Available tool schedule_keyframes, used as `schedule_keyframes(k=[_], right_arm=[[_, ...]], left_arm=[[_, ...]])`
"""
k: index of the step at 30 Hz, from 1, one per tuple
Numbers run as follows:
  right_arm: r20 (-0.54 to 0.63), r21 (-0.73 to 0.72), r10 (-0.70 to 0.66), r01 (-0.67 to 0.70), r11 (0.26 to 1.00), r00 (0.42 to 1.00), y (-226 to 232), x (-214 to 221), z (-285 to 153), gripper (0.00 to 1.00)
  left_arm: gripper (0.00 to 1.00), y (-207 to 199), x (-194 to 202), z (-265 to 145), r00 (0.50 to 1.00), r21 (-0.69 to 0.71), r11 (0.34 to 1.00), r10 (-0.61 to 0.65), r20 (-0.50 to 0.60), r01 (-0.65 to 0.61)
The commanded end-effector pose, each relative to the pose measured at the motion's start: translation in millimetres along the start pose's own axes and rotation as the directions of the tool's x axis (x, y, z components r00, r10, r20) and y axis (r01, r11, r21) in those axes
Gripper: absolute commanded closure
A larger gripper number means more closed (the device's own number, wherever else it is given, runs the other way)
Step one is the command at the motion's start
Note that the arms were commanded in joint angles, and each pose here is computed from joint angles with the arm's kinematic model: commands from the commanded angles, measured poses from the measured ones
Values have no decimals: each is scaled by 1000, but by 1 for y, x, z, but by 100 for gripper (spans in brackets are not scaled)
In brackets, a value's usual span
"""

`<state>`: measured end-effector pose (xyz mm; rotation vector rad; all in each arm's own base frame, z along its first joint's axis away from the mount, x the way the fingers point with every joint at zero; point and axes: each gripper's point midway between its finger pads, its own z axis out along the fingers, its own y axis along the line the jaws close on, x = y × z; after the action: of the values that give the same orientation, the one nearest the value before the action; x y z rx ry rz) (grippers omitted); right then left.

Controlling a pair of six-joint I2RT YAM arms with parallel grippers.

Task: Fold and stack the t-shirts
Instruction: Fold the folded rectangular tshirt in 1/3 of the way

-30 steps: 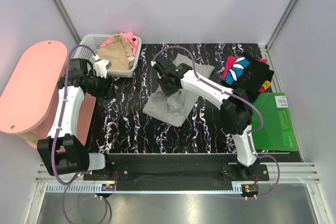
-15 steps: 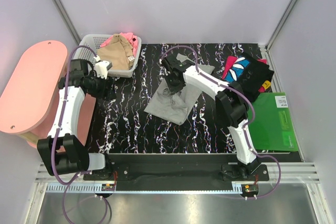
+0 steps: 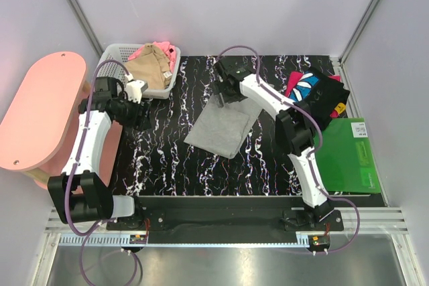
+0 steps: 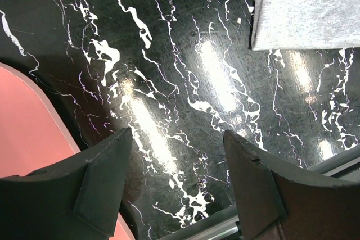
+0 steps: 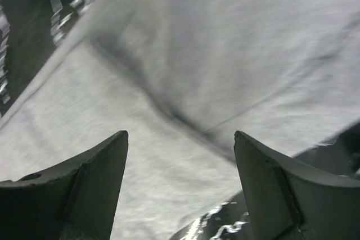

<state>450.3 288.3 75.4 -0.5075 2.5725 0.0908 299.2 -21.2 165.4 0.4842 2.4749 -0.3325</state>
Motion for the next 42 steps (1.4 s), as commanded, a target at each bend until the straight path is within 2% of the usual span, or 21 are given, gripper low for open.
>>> schedule_keyframes(k=[1,5,7,10,14,15,18,24,30,35,37,38,42], right_arm=[[104,184,86,-104,977,991,-66,-36,-21,17],[171,352,117,-171,920,978,-104,-44,-50,17],[179,301,134,-184,936,975,-96,-44,-68,20],[159,108,132,-151,983,978,-51,-34,-81,25],[100,-61,159,-154,986,982,-8,-10,-81,33],[60,-74,179,-174,982,982,-3,5,-74,35],[50,-128,218,-210,969,975,7,15,-67,39],[-45,-92,227,-230,969,973,5,47,-27,46],[-145,-51,262,-272,961,954,-8,74,13,48],[-195,-28,271,-281,959,943,-8,92,23,48],[-183,-30,275,-285,958,944,-9,89,12,46],[-172,-27,282,-290,957,944,-11,85,6,41],[-58,-57,289,-292,955,956,-12,51,-48,35]], left_arm=[[30,0,1,0,1000,-12,1000,26,-4,-26],[29,-6,-3,-1,999,-10,999,37,3,-37],[30,-11,-5,-1,999,-3,999,44,3,-44],[29,-18,-7,0,998,8,998,55,5,-55],[30,-27,-4,5,998,27,998,55,-12,-54],[30,-27,-3,5,998,26,998,56,-13,-55],[30,-26,2,7,998,20,998,54,-24,-54],[30,-26,6,5,998,12,998,61,-26,-61],[30,-24,6,2,997,-3,998,70,-19,-70],[30,-24,8,2,997,-6,997,80,-22,-80],[30,-23,10,2,997,-11,997,77,-29,-77],[30,-23,10,2,997,-11,997,79,-27,-79],[30,-23,10,1,997,-17,997,74,-26,-74]])
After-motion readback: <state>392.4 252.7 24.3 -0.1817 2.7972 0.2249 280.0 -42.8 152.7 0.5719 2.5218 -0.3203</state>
